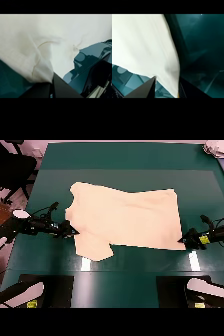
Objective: Fold the shirts.
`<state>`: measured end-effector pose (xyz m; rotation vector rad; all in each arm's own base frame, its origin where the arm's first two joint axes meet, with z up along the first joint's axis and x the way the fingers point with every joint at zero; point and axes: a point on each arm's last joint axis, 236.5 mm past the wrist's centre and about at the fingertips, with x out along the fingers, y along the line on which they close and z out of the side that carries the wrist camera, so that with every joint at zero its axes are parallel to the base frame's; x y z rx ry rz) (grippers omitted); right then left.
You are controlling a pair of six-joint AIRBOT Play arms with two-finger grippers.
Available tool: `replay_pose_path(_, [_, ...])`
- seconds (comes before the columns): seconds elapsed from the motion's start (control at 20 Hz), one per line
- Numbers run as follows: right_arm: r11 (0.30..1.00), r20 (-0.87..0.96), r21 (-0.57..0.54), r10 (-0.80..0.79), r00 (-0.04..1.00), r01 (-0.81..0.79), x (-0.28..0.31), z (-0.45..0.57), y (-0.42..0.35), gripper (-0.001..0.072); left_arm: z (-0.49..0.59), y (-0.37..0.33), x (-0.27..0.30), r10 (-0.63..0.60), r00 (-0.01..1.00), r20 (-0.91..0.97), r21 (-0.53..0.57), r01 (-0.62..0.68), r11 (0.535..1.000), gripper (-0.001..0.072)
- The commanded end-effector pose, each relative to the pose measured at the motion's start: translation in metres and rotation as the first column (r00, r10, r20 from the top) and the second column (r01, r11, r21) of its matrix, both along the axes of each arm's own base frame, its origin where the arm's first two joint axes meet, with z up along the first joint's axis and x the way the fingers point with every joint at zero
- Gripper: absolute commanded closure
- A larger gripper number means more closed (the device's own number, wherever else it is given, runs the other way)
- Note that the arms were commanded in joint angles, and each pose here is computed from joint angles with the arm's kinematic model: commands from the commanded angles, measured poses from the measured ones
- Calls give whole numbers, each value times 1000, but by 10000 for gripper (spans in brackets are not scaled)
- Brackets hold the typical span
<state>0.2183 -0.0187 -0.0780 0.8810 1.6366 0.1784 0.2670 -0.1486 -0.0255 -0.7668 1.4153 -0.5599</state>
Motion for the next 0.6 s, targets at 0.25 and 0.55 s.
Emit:
replay_pose_path(0.25, [994, -12, 108, 7, 1000, -5, -3, 18, 19, 688, 5, -3, 3, -25, 998, 52, -11, 25, 1000, 686])
replay_pose_path(0.55, [969, 511, 245, -154, 846, 28, 87, 150, 43, 689, 105, -2, 33, -52, 909, 413, 28, 44, 999, 687])
